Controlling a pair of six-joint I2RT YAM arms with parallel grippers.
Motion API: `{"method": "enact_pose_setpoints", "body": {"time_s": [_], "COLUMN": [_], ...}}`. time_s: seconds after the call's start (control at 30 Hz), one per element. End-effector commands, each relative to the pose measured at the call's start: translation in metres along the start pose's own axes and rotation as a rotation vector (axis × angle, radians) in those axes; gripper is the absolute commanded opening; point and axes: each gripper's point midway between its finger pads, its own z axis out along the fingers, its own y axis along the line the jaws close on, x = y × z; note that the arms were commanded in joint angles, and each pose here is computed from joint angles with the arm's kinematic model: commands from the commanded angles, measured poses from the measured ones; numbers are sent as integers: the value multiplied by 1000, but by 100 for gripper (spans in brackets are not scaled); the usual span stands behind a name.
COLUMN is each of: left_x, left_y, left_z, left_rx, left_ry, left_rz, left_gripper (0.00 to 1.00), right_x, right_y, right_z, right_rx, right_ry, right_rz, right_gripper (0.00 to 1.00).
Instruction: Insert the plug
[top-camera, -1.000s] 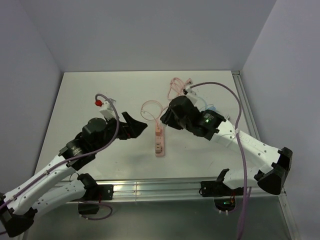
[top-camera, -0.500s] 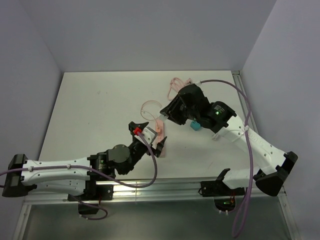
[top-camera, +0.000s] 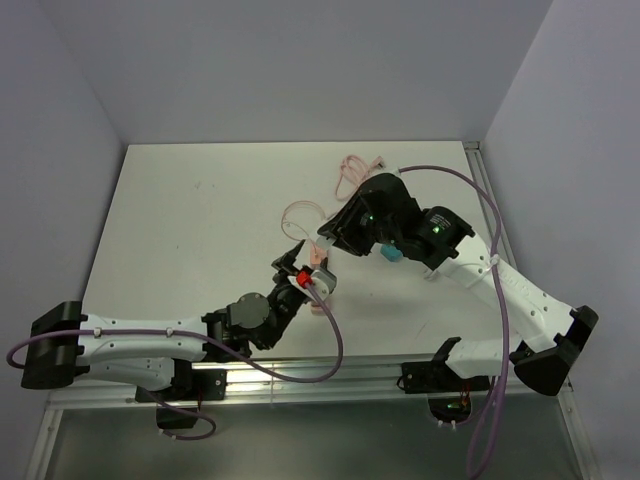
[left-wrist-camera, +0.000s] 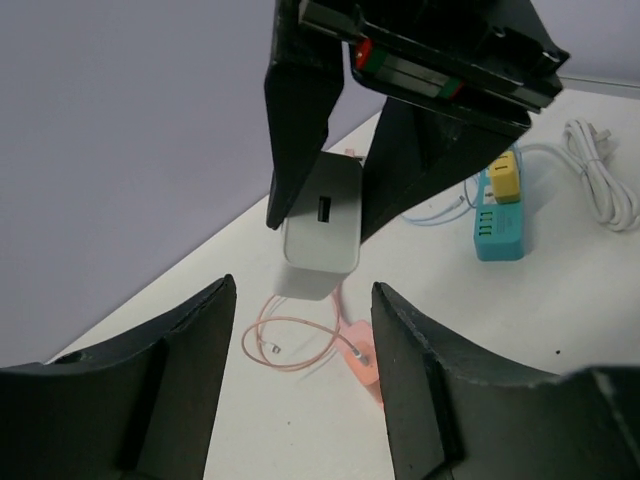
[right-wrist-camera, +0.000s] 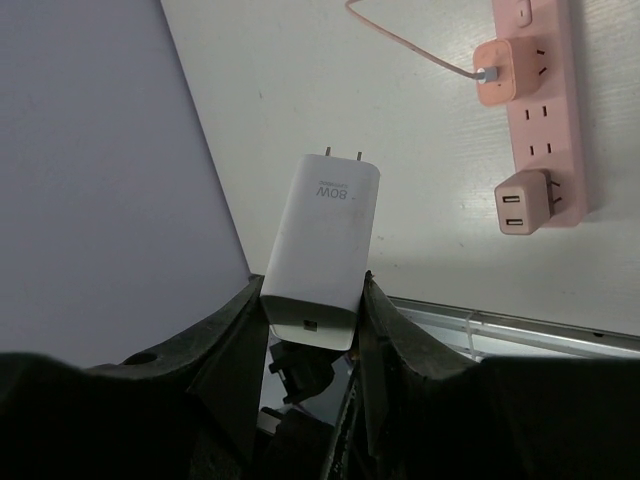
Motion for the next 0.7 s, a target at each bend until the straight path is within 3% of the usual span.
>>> {"method": "enact_pose_setpoints", "body": {"time_s": [0.0,0.4,0.5,0.6,0.67], "left_x": [-15,-6,-4,-3,-3], "left_y": [12,6,8,9,11], "left_z": [6,15,18,20,24], "left_rx": [-18,45,33,52,51], "left_ry": [-59,-35,-18,-6,9], "left_rz": [-42,-63,-60,-78,-103], "left_gripper": [61,68,58,40,11], "right_x": [-1,10,12,14,17], "right_y": [19,32,34,37,40], "right_z": [-11,-7,-8,-9,-10], "right_rx": [-83,-94,-98,-115,-146], "right_ry": [-2,21,25,26,38], "right_rz": [24,12,10,4,-29], "right_gripper": [0,0,0,0,3]}}
